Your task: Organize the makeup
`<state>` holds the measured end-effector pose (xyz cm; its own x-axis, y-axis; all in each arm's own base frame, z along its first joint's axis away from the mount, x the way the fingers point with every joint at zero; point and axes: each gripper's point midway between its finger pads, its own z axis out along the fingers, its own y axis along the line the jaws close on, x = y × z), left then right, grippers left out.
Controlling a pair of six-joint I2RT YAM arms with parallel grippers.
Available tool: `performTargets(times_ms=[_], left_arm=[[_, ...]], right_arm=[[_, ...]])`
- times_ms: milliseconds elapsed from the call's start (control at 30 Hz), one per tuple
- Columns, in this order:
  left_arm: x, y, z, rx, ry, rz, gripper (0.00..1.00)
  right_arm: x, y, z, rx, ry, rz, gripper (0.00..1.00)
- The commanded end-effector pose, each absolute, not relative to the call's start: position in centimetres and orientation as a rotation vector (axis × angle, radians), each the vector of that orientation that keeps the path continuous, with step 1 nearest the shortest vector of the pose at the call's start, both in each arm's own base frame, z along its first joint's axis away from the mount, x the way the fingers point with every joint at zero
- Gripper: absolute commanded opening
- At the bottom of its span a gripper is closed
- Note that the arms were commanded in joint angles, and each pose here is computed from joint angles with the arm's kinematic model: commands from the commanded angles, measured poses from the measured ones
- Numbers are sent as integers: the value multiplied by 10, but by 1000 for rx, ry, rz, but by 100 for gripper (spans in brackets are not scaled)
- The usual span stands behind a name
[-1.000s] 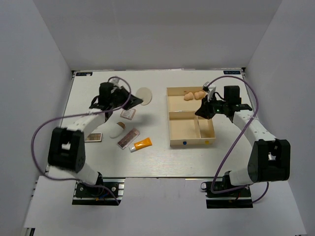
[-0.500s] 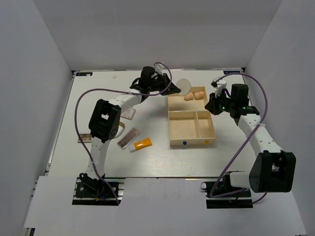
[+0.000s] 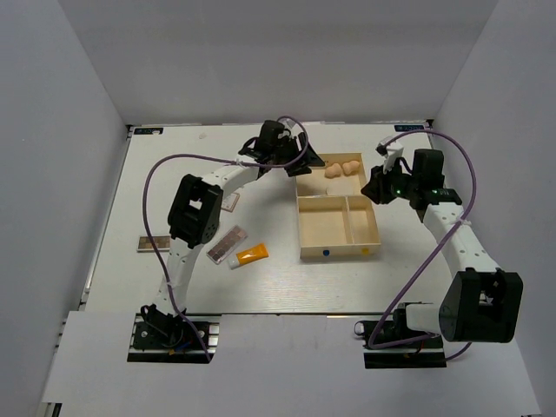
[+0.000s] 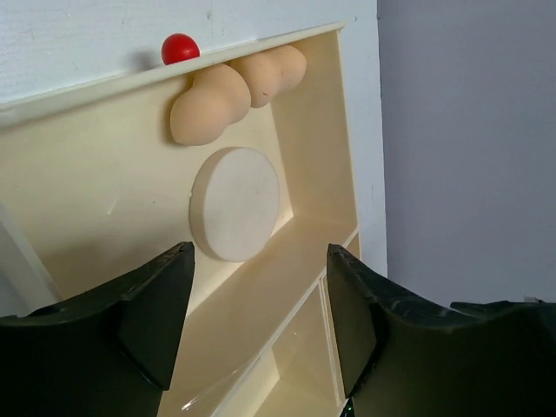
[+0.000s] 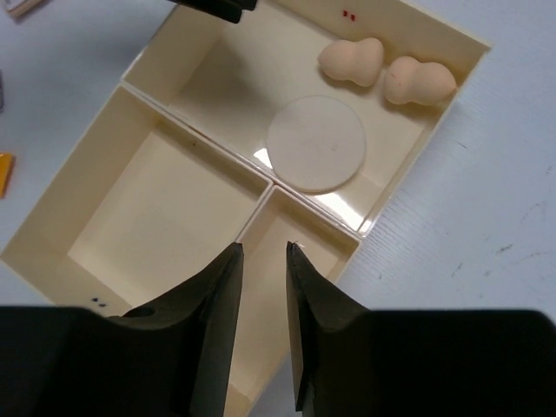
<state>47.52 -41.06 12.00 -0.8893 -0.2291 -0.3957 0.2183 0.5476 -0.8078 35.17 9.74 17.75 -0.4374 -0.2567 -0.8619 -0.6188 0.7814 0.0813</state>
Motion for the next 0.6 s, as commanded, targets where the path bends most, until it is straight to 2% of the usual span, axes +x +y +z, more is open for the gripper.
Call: performTargets(times_ms=[0,100,167,233,267,300,333,367,400,433,500,533,567], left_arm=[[480,-411,200,50,2155,-1339,71],[482,-394,252,54,2042,-1342,65],[471,-376,280,49,1995,-1317,54],[467,-345,267,3,2025,-1207,40],[452,-334,291,9,1988,-1190,31],[450,-315,285,-25,2003,-1117,15],[440,-296,253,-76,2078,-1058,8],[425,-280,268,-94,2055,-1033,3],[414,-266,253,-139,2101,-992,0],[401,-245,218,-211,2179,-914,0],[374,-217,213,-288,2198,-834,0],[358,-200,185,-342,2260,-770,0],[349,-187,179,-397,2271,-725,3]], right_arm=[[339,119,198,-814,1911,615,34],[313,143,203,-1001,1807,799,35],[299,159,209,-1073,1725,925,31],[292,170,210,-1147,1662,990,25],[286,182,210,-1200,1627,1025,18],[286,187,211,-1238,1602,1037,15],[275,193,203,-1245,1643,1091,11],[259,212,198,-1308,1643,1147,10],[262,220,200,-1337,1633,1142,10],[261,227,195,-1371,1644,1124,11],[244,254,175,-1624,1469,1065,18],[239,265,168,-1692,1447,1037,29],[239,271,161,-1718,1452,1027,37]])
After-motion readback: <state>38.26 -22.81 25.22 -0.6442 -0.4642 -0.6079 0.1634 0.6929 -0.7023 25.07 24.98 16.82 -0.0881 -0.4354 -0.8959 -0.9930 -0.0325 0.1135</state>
